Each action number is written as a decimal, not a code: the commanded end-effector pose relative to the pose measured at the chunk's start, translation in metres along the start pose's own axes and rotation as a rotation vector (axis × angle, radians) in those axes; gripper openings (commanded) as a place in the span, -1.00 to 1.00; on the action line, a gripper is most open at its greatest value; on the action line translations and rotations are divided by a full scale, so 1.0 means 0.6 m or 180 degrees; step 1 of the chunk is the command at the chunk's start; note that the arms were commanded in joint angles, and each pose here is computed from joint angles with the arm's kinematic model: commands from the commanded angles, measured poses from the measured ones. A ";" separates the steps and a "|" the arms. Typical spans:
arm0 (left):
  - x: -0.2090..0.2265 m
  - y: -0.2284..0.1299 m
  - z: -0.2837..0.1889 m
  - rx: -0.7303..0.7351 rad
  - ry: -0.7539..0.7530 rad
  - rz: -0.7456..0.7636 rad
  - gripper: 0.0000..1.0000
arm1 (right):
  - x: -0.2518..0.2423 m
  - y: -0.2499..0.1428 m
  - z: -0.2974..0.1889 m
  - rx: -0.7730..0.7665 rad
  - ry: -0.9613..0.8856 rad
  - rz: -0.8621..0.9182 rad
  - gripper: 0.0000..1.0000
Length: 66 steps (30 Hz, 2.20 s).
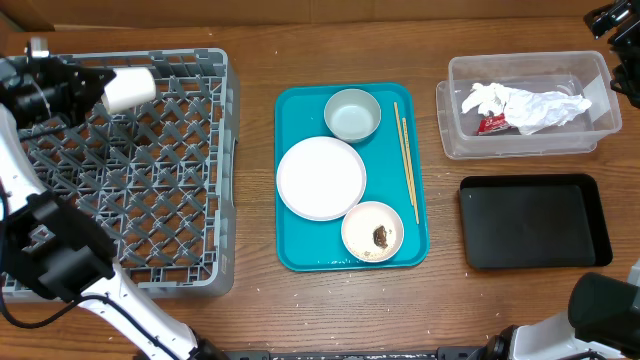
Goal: Sort waste into correct bins and load items into the dishwasher
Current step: 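Lift the white cup and carry it over the dish rack, then lower the cup upside down into the rack and open the left gripper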
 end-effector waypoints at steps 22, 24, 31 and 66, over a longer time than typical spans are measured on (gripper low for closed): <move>0.122 -0.005 0.043 -0.0178 -0.0027 -0.0238 -0.92 | 0.009 0.000 -0.021 -0.0068 0.0073 -0.0018 1.00; 0.133 -0.005 0.044 -0.0186 0.0045 -0.0255 -0.91 | 0.009 0.000 -0.021 -0.0067 0.0072 -0.0017 1.00; 0.173 -0.011 0.062 -0.0133 0.0068 -0.0358 -0.92 | 0.009 0.000 -0.021 -0.0067 0.0072 -0.0017 1.00; 0.247 -0.052 -0.110 0.0023 0.1371 -0.0716 -0.31 | 0.009 0.000 -0.021 -0.0067 0.0072 -0.0017 1.00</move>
Point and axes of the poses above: each gripper's point midway between its finger pads, its own z axis out along the fingers, its own x axis along the line the jaws close on, y = z × x, the point moved 2 cm from there along -z, back along the fingers, and after that the axes turned 14 degrees about z, right-handed, at the moved point
